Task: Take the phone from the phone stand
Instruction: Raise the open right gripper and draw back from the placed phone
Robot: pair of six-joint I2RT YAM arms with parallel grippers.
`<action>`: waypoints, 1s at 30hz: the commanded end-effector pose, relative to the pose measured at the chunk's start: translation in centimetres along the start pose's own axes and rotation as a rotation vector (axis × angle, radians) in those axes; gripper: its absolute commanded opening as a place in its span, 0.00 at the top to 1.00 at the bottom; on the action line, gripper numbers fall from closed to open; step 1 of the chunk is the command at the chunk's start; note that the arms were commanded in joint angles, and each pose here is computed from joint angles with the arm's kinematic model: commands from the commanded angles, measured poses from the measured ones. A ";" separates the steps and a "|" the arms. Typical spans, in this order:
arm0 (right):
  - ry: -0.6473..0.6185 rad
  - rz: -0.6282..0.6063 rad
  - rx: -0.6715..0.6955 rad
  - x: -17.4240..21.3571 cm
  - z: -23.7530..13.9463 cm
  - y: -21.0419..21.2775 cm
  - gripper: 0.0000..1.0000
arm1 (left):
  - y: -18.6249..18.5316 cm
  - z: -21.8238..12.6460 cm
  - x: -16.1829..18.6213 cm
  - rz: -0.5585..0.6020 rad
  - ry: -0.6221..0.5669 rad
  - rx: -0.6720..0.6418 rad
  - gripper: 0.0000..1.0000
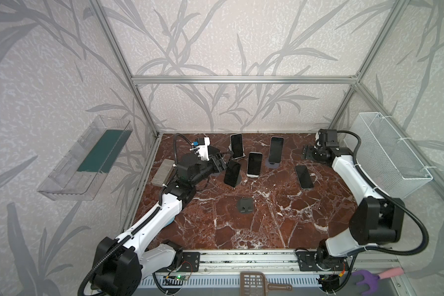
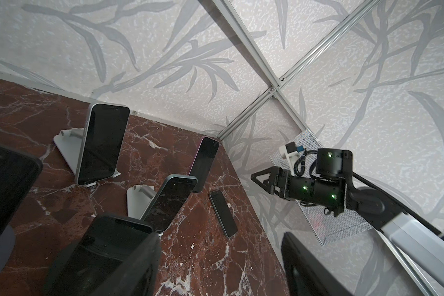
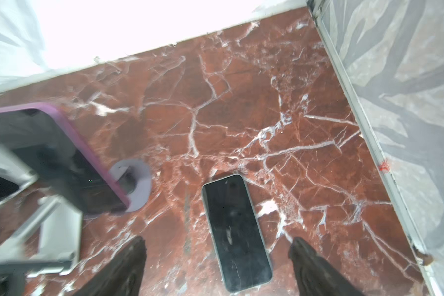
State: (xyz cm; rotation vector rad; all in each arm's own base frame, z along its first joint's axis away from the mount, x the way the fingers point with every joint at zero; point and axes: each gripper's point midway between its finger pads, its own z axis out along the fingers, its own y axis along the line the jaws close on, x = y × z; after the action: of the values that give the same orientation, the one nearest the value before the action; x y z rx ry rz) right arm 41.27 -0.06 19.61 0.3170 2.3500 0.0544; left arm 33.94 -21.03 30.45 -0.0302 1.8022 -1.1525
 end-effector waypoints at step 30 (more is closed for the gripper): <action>-0.252 0.224 -0.498 8.5 -8.3 5.7 0.01 | 1.0 -0.3 -1.1 0.007 -0.074 -0.065 0.25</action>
State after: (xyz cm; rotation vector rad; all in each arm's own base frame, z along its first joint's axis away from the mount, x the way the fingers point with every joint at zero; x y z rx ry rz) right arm 30.03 7.44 18.11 0.2940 2.0754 0.5746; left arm 34.84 -19.68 30.57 -0.1043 1.7792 -1.0731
